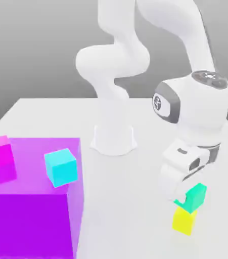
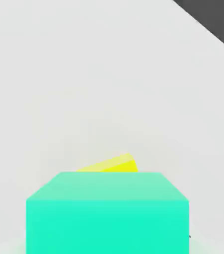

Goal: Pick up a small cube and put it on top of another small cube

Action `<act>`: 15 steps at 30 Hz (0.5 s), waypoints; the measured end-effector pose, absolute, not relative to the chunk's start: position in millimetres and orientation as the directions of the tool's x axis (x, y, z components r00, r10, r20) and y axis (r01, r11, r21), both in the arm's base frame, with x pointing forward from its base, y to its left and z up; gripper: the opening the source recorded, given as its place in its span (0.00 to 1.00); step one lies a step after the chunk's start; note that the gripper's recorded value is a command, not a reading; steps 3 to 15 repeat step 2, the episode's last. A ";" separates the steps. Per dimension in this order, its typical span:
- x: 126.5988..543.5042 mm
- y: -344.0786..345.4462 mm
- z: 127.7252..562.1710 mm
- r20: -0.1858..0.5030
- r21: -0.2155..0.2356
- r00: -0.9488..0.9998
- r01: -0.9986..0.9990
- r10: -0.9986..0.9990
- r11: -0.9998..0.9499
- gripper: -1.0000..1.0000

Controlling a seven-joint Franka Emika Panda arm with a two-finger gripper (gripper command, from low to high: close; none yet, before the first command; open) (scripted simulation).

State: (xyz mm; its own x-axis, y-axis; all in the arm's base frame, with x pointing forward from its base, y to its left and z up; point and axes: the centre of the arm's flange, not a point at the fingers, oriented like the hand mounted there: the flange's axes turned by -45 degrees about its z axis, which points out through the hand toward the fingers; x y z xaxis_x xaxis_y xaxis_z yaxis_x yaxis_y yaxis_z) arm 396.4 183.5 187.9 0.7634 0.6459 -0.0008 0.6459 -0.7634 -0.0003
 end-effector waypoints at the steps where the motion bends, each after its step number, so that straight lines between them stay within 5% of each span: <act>1: 396.4 183.5 187.9 -0.001 0.000 0.763 0.646 0.646 -0.763 1.00; 15: 396.4 183.5 187.9 -0.001 0.000 0.763 0.646 0.646 -0.763 1.00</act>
